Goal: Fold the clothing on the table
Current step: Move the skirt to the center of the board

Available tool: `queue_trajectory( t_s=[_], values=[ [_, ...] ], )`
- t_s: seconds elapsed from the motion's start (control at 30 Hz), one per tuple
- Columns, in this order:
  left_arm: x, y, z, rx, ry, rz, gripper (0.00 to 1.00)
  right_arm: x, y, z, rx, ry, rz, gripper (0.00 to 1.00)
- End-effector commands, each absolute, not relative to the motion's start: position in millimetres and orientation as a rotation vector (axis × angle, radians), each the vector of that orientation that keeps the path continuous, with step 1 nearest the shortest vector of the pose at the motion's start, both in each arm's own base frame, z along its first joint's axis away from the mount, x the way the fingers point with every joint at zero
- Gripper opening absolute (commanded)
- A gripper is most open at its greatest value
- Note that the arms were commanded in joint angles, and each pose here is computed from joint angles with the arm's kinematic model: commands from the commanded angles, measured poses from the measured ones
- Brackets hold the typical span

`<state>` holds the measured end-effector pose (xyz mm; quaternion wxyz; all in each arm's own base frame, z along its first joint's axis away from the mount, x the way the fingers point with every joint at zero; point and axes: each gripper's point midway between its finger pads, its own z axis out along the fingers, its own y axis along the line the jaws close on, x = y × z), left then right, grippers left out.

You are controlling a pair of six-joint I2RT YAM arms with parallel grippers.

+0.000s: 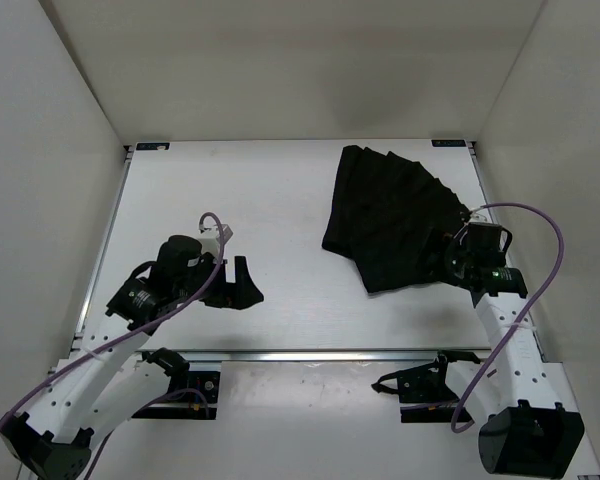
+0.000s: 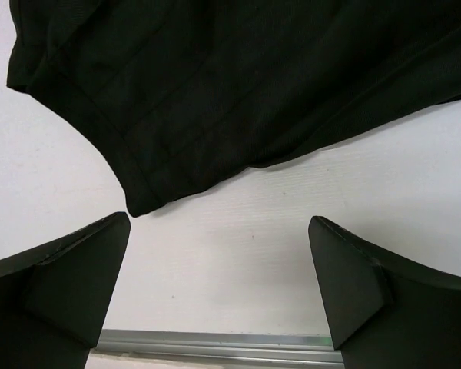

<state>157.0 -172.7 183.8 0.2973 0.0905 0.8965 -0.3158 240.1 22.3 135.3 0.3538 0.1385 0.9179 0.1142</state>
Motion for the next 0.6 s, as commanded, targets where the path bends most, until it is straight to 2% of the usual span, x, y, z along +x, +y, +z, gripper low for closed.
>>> queue_trajectory(
  t_s=[0.0, 0.1, 0.33, 0.4, 0.43, 0.47, 0.5, 0.53, 0.57],
  values=[
    [165, -171, 197, 0.300, 2.327, -0.783, 0.99, 245, 21, 135, 0.386, 2.326, 0.303, 0.99],
    [166, -174, 217, 0.356, 2.234, -0.811, 0.99, 246, 29, 133, 0.349, 2.320, 0.349, 0.99],
    [167, -153, 263, 0.239, 2.018, -0.787, 0.99, 255, 54, 136, 0.316, 2.306, 0.482, 0.99],
    [165, -158, 272, 0.257, 1.964, -0.827, 0.90, 263, 65, 141, 0.298, 2.294, 0.501, 0.96],
    [167, -160, 274, 0.249, 1.955, -0.837, 0.73, 265, 75, 144, 0.284, 2.288, 0.530, 0.76],
    [172, -162, 277, 0.243, 1.945, -0.833, 0.48, 268, 85, 150, 0.265, 2.267, 0.558, 0.41],
    [175, -164, 277, 0.247, 1.949, -0.833, 0.42, 270, 88, 149, 0.272, 2.270, 0.564, 0.31],
    [179, -169, 274, 0.268, 1.971, -0.842, 0.30, 272, 95, 151, 0.280, 2.267, 0.585, 0.14],
    [188, -172, 277, 0.260, 1.989, -0.841, 0.19, 271, 97, 149, 0.306, 2.271, 0.597, 0.02]
  ],
)
